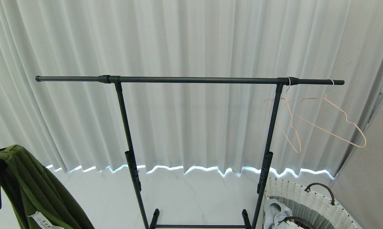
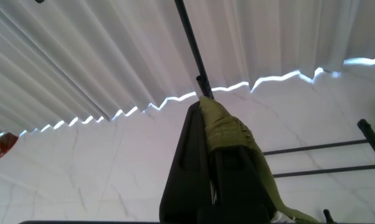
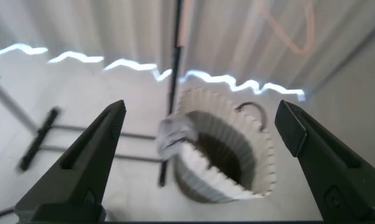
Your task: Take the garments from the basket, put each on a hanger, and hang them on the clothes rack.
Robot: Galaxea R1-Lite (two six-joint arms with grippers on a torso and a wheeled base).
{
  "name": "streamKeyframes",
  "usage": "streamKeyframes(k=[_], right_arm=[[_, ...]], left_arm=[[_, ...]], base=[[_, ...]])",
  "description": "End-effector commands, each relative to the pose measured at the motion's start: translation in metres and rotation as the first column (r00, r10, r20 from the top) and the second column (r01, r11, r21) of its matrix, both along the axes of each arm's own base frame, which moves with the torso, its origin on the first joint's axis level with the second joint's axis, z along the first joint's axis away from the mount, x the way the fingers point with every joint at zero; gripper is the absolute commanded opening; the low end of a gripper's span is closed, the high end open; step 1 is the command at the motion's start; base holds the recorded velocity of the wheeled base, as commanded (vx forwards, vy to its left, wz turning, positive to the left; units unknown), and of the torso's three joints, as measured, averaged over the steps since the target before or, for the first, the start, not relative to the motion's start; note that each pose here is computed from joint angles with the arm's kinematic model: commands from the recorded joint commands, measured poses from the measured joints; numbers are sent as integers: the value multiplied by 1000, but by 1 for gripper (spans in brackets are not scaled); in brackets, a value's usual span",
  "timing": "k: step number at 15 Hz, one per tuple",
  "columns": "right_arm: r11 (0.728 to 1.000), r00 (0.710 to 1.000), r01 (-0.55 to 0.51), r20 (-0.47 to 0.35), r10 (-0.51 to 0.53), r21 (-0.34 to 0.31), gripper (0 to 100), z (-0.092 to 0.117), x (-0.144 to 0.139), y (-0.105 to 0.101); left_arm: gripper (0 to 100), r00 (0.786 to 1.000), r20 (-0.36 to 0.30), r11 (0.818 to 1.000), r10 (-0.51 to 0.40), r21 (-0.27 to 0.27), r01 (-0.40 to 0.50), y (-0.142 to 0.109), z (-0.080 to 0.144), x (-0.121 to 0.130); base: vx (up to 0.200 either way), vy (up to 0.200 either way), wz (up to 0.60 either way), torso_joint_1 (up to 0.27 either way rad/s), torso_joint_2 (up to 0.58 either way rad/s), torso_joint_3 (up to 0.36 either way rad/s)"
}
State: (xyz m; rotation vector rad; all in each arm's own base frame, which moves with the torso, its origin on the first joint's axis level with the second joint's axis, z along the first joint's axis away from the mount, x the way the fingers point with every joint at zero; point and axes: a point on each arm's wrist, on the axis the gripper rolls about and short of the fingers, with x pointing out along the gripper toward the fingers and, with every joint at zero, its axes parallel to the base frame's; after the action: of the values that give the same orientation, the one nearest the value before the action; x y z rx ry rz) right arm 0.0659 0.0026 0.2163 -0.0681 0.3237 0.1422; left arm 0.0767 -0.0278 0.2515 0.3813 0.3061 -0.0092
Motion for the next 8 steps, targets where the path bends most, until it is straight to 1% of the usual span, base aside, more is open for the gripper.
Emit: streamKeyframes(k=[1, 2, 8], right_arm=[[1000, 1000, -17, 20, 17, 8, 100, 13, 0, 0], [1000, 1000, -14, 19, 14, 7, 100, 12, 1, 0], [1000, 1000, -5, 20, 5, 6, 100, 12, 0, 0]], left_arm=[[0, 1000, 5, 1000, 0, -1, 0, 1, 0, -2], [0, 1000, 7, 1000, 1, -2, -1, 1, 0, -2], [0, 1000, 16, 1000, -3, 5, 2, 1, 3, -3]], base=[[0, 0, 0, 0, 0, 0], [0, 0, 0, 0, 0, 0], [0, -200, 0, 6, 2, 1]])
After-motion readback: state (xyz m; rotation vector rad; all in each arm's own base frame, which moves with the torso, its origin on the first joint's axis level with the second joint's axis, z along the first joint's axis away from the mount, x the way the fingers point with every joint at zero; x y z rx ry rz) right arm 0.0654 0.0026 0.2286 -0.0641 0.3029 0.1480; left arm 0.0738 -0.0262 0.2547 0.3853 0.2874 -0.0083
